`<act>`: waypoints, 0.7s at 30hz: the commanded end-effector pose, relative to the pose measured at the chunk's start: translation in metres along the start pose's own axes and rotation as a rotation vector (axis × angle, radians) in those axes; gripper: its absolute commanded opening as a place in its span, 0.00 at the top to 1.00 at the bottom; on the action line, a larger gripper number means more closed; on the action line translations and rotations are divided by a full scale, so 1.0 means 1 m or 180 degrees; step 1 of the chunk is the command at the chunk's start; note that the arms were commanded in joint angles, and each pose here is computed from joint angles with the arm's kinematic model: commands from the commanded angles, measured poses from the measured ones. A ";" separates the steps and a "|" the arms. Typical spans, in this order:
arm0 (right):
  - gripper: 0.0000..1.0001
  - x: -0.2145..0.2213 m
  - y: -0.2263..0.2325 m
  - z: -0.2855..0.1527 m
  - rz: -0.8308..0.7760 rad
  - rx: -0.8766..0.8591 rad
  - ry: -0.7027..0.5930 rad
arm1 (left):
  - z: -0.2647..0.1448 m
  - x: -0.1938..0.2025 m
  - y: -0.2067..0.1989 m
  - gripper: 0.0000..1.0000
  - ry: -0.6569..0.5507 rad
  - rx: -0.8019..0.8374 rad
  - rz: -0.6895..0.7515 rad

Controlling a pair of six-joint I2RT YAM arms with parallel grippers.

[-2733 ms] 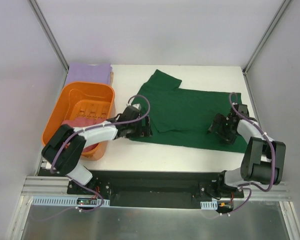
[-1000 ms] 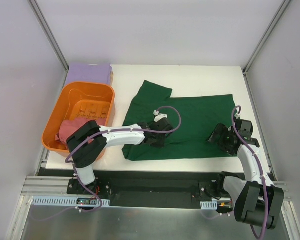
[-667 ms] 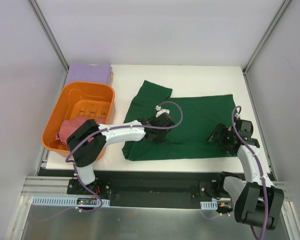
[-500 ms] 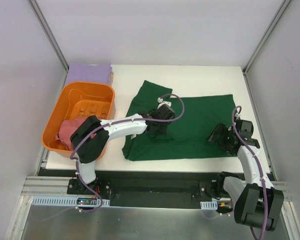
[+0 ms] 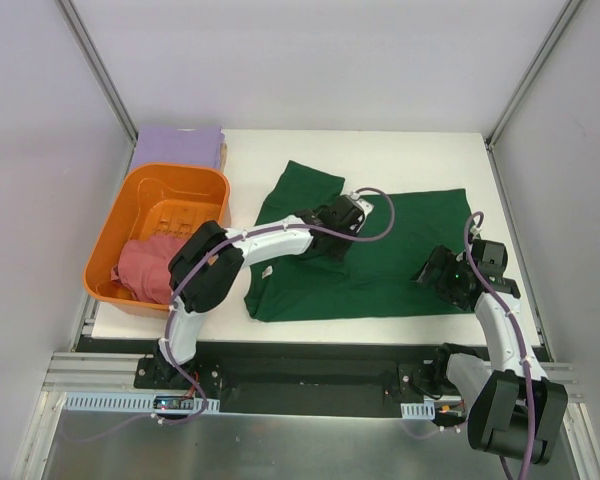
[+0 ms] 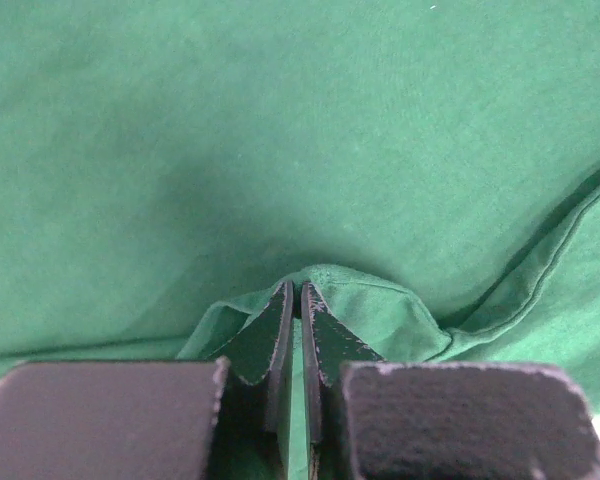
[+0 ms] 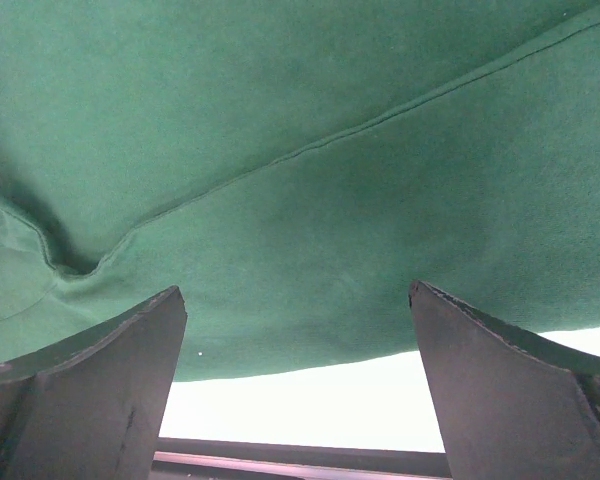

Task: Fold and stack the t-shirts
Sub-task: Fold the flattened tshirt in 1/3 of the way

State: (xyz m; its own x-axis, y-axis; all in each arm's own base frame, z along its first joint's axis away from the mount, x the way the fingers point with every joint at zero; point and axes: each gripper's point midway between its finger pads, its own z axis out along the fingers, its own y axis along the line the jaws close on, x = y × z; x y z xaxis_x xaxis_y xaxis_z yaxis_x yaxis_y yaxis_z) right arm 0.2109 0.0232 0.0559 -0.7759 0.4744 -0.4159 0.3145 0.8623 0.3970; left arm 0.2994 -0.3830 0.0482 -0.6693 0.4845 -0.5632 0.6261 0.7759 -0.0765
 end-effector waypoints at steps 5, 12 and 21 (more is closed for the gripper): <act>0.04 -0.001 0.001 -0.001 0.0000 -0.0017 -0.0013 | 0.005 -0.032 -0.008 1.00 -0.0171 0.0227 0.0633; 0.04 -0.002 0.001 -0.001 -0.0001 -0.0009 -0.0020 | 0.013 -0.037 -0.024 0.99 -0.0185 0.0529 0.0986; 0.04 -0.001 -0.001 -0.001 0.0006 0.0036 -0.0012 | 0.014 -0.049 -0.037 0.90 -0.0307 0.0749 0.1094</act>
State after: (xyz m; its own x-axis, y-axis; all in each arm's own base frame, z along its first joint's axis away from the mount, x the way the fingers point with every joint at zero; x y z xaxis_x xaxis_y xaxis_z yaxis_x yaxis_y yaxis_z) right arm 0.2108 0.0225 0.0556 -0.7752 0.4747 -0.4167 0.3168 0.8629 0.3937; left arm 0.3122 -0.4185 0.0441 -0.4422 0.6711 -0.5951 0.8446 0.5348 -0.0246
